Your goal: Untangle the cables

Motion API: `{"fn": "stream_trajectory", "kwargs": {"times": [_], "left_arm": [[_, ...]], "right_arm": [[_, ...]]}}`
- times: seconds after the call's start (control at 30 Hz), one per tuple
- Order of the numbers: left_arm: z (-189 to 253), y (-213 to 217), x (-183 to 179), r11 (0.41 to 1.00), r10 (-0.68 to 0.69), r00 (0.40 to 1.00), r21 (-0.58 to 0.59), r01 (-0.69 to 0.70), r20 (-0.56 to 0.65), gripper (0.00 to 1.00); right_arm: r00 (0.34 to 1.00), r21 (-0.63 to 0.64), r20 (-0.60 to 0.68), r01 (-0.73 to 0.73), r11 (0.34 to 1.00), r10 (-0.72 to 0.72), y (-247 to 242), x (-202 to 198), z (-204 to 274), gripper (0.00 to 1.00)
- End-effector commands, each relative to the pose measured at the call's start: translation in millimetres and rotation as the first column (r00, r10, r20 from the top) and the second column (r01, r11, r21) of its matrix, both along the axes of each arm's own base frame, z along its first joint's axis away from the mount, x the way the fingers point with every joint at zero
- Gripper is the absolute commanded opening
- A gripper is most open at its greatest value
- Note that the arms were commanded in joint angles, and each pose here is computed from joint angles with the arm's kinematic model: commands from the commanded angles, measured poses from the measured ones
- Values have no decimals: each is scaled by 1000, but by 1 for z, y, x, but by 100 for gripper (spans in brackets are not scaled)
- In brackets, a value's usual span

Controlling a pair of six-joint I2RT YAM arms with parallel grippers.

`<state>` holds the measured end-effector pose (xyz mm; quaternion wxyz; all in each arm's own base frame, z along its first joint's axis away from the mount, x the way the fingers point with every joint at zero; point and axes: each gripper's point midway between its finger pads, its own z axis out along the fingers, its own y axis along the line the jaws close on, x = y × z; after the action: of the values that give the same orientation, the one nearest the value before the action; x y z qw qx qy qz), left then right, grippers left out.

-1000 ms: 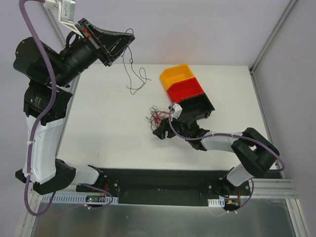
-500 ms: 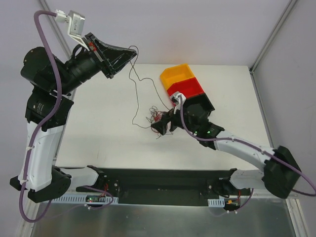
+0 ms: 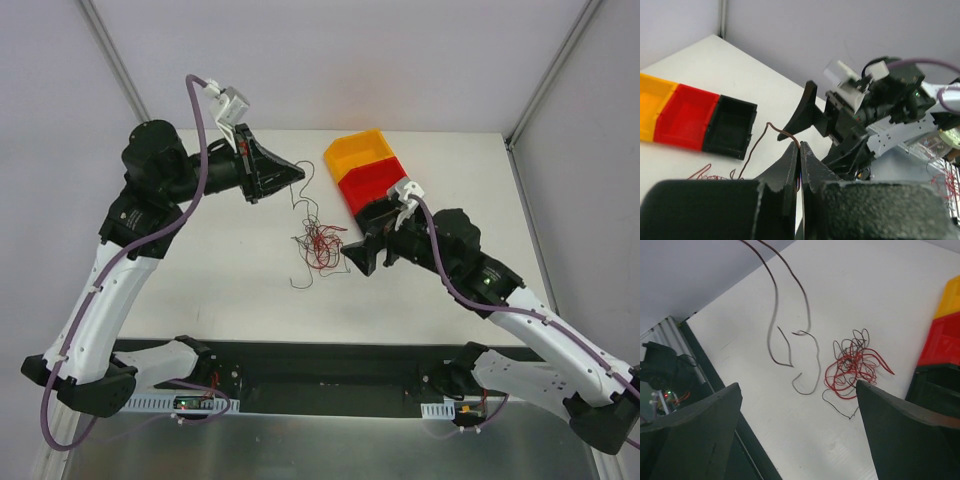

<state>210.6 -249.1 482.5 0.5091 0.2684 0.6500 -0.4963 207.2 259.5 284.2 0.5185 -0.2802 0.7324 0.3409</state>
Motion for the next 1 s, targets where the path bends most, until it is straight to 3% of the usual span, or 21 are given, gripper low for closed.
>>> {"fn": "stream_trajectory", "kwargs": {"times": [0.0,0.37,0.7,0.87,0.97], "left_arm": [[8,-1,-26,991,-124,980,-22,129,153,0],[-9,2,-45,984,-163,976,-42,170,143,0],[-1,4,-63,972,-212,961,-62,226,178,0],[-5,5,-64,974,-204,960,-61,219,191,0],[-6,6,-63,976,-196,962,-62,211,189,0]], "right_arm": [[978,109,113,-186,976,174,26,-17,59,99],[922,41,195,-347,937,333,77,4,59,96],[952,77,202,-248,966,229,87,28,63,99],[947,200,187,-298,933,262,95,14,76,67],[935,250,198,-340,907,295,103,3,82,62]]}}
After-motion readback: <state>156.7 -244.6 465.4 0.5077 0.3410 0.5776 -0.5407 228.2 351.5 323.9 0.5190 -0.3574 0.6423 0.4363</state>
